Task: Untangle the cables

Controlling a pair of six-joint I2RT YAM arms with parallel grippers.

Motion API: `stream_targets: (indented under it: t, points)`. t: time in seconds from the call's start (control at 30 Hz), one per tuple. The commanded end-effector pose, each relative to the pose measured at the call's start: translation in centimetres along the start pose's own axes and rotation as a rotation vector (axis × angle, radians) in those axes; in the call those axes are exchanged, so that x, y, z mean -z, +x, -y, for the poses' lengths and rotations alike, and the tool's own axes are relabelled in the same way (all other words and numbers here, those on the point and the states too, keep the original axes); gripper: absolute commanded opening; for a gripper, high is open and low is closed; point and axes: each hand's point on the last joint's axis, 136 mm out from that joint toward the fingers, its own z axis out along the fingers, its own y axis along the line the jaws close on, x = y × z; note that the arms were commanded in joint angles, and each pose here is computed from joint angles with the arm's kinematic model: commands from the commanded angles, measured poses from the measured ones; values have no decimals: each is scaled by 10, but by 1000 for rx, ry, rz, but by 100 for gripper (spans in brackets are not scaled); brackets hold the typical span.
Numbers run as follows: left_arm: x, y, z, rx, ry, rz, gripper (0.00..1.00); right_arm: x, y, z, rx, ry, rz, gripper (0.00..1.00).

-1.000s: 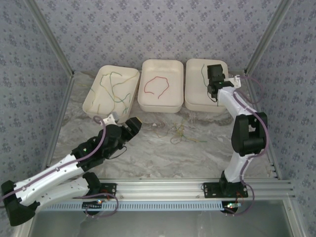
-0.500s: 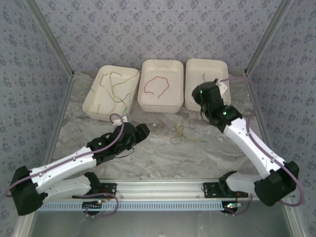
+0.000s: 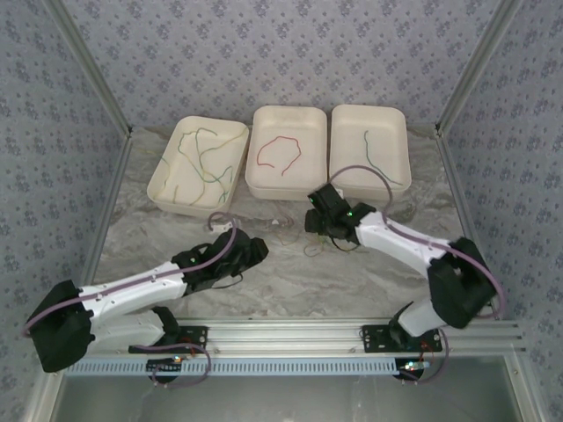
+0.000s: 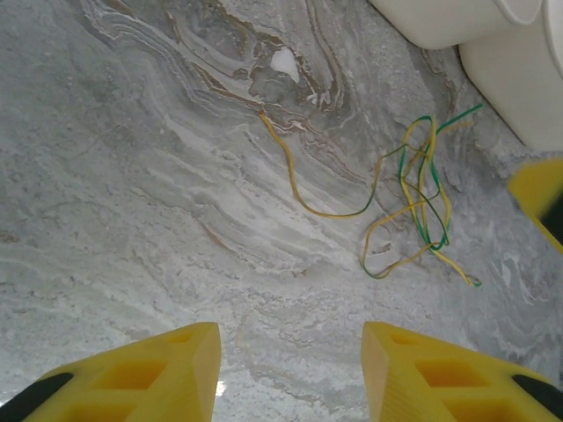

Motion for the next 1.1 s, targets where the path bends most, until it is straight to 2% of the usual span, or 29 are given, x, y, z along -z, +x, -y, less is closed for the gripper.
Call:
stream_targets:
  t: [0.0,0.13,0.23,0.37,0.4,0.5,0.57,0.63,0.7,0.73,0.8,0.87,1.0,1.07]
  points:
    - [5,4,5,-7,41,-4,46,-21,2,-7,148,15,-63,54]
    - [11,2,5,-9,49,1,46,-41,-2,5,173,139,-84,52]
    - [14,1,10,-16,59,3,46,-52,-2,3,193,147,-100,47]
    - [12,2,12,-23,63,-4,46,-67,6,4,202,164,-137,29]
    - [10,3,13,-22,64,-8,47,-66,-1,1,196,167,-120,24]
    - [2,9,15,-3,80,-24,48,-53,-15,-2,197,168,-58,0]
    - [-3,12,19,8,100,-30,49,-36,-16,-3,202,143,-6,0]
    - [-7,14,28,19,135,-27,53,-13,-28,-10,185,86,60,0]
    - [-10,13,38,42,179,-19,62,12,-39,-20,178,10,122,0]
    - [-11,12,43,62,201,-11,70,24,-44,-24,178,-30,149,0]
    - [-11,7,56,95,241,3,76,43,-50,-32,179,-93,190,0]
    - [-8,0,70,124,287,26,78,59,-53,-41,184,-170,213,0]
    - [5,-20,95,202,347,96,92,77,-55,-47,165,-274,246,0]
    - [9,-26,106,258,394,112,93,84,-55,-52,158,-326,253,0]
